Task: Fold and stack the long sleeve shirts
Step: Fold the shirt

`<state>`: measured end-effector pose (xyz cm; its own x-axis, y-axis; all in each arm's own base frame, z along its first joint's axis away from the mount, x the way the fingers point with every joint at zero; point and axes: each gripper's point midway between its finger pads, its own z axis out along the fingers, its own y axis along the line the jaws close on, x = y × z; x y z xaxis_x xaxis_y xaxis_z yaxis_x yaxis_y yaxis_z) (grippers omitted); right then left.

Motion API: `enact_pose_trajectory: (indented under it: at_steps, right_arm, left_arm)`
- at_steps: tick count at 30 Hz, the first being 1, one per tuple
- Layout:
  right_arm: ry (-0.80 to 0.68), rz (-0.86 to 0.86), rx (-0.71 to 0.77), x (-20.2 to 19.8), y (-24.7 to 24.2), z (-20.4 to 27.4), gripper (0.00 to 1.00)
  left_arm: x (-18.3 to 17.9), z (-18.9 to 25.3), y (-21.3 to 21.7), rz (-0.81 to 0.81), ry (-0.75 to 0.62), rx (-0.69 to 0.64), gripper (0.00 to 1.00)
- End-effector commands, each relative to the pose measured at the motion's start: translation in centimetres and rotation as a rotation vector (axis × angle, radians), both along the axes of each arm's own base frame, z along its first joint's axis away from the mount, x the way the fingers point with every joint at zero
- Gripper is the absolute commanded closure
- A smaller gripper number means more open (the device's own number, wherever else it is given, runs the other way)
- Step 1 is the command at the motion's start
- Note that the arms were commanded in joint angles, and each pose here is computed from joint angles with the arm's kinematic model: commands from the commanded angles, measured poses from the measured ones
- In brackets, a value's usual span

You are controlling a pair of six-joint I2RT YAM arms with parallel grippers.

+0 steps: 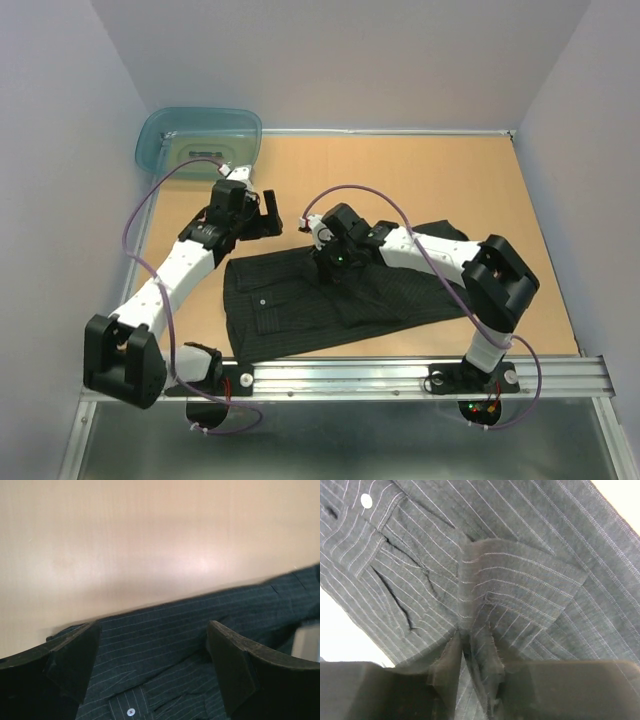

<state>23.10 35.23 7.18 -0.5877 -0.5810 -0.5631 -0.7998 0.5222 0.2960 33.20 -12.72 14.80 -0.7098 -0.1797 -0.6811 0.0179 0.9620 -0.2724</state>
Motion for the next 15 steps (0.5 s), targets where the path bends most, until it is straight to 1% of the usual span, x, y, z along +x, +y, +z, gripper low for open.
enact_pose_trajectory:
  at_steps: [1, 2, 3, 5, 6, 8, 9, 11, 15]
  right_arm:
    - [-0.119, 0.022, 0.103, 1.3, 1.6, 4.7, 0.97]
    - [-0.143, 0.043, 0.103, 1.3, 1.4, 4.9, 1.0]
    - [-0.146, 0.049, 0.109, 1.1, 1.3, 5.2, 1.0]
    - [-0.158, 0.068, 0.132, 0.5, 0.9, 6.2, 0.99]
    - [-0.163, 0.076, 0.142, 0.3, 0.8, 6.6, 0.99]
    - [-0.167, 0.088, 0.17, -0.3, 0.5, 7.6, 0.99]
    - [-0.169, 0.091, 0.181, -0.5, 0.4, 8.0, 1.0]
    - [-0.179, 0.102, 0.213, -1.0, 0.3, 9.3, 0.99]
    - [-0.197, 0.12, 0.251, -1.9, -0.2, 10.9, 0.99]
  left_arm:
    - [-0.3, 4.2, -1.9, -0.204, -0.239, -0.048, 0.01]
    - [-0.6, 4.7, -2.2, -0.236, -0.272, -0.053, 0.01]
    - [-0.8, 4.8, -2.5, -0.263, -0.303, -0.064, 0.01]
    - [-1.2, 6.4, -3.4, -0.339, -0.391, -0.082, 0.01]
    - [-1.6, 6.6, -3.7, -0.371, -0.41, -0.091, 0.01]
    - [-2.6, 7.4, -4.8, -0.455, -0.471, -0.128, 0.01]
    - [-3.1, 6.9, -5.2, -0.485, -0.476, -0.14, 0.01]
    - [-4.6, 7.9, -6.3, -0.584, -0.532, -0.185, 0.01]
    - [-6.9, 9.4, -7.2, -0.723, -0.657, -0.191, 0.02]
